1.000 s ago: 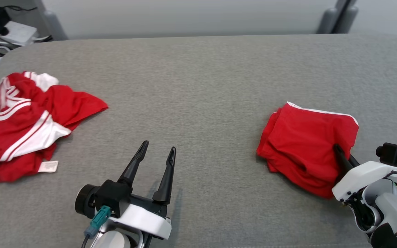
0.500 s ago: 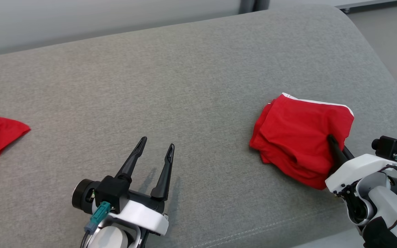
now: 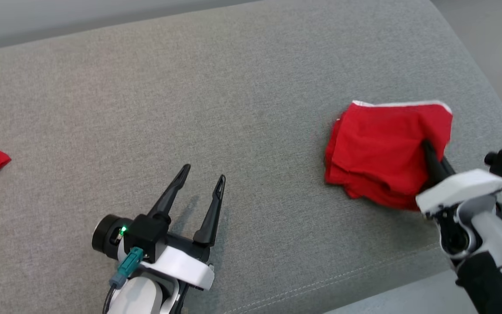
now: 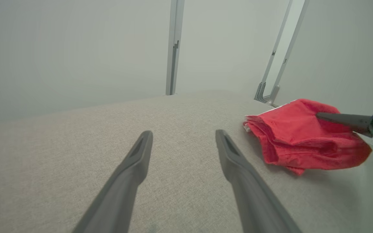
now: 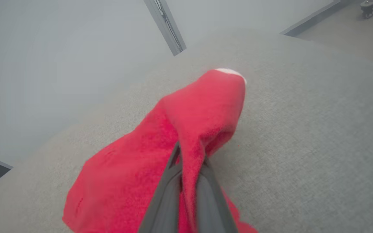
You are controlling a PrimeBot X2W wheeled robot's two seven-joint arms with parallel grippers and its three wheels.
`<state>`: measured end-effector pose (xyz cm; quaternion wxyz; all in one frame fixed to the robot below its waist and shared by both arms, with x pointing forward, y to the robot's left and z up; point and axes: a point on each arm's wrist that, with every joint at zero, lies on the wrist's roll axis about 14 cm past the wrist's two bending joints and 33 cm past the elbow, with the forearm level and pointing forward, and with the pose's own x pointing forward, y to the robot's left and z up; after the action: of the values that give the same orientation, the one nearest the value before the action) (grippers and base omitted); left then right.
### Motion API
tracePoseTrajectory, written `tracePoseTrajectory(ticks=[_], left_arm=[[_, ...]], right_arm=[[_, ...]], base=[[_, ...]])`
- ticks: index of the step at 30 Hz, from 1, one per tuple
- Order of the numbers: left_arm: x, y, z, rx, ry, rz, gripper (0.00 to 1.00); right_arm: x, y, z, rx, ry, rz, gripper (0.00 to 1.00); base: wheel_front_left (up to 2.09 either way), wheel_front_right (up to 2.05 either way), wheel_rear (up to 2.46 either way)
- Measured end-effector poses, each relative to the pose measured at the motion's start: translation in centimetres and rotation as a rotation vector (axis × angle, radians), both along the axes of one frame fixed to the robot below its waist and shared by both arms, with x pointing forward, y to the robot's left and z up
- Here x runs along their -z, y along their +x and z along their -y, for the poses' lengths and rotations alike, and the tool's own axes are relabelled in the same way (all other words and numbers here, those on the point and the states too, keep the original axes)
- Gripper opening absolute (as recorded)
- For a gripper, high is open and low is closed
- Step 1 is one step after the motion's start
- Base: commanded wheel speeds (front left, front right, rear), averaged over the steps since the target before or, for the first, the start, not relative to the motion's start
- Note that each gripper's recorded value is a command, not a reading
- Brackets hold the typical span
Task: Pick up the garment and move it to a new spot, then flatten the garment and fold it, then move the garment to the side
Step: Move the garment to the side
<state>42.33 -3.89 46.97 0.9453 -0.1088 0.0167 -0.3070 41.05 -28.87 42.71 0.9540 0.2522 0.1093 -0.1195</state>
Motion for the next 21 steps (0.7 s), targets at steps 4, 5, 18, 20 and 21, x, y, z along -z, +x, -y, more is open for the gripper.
tracePoseTrajectory(ticks=[4,5,18,20,21], left_arm=[[0.2,0.8,0.0,0.002,0.001,0.008,1.0],[0.3,1.0,-0.1,0.0,-0.002,0.007,1.0],[2.9,4.3,-2.3,-0.045,0.003,-0.005,1.0],[3.4,4.7,-2.8,-0.052,0.006,-0.01,1.0],[3.7,4.9,-3.1,-0.057,0.009,-0.013,1.0]], right_arm=[[-3.6,4.1,-0.2,-0.001,0.039,0.119,0.0],[-4.6,5.3,0.0,-0.005,0.035,0.145,0.0],[-11.5,19.5,1.7,-0.032,-0.1,0.295,0.0],[-11.1,21.2,1.5,-0.035,-0.112,0.285,0.0],[-10.8,22.0,1.4,-0.035,-0.115,0.279,0.0]], base=[[0.0,0.0,0.0],[0.0,0.0,0.0],[0.0,0.0,0.0],[0.0,0.0,0.0],[0.0,0.0,0.0]])
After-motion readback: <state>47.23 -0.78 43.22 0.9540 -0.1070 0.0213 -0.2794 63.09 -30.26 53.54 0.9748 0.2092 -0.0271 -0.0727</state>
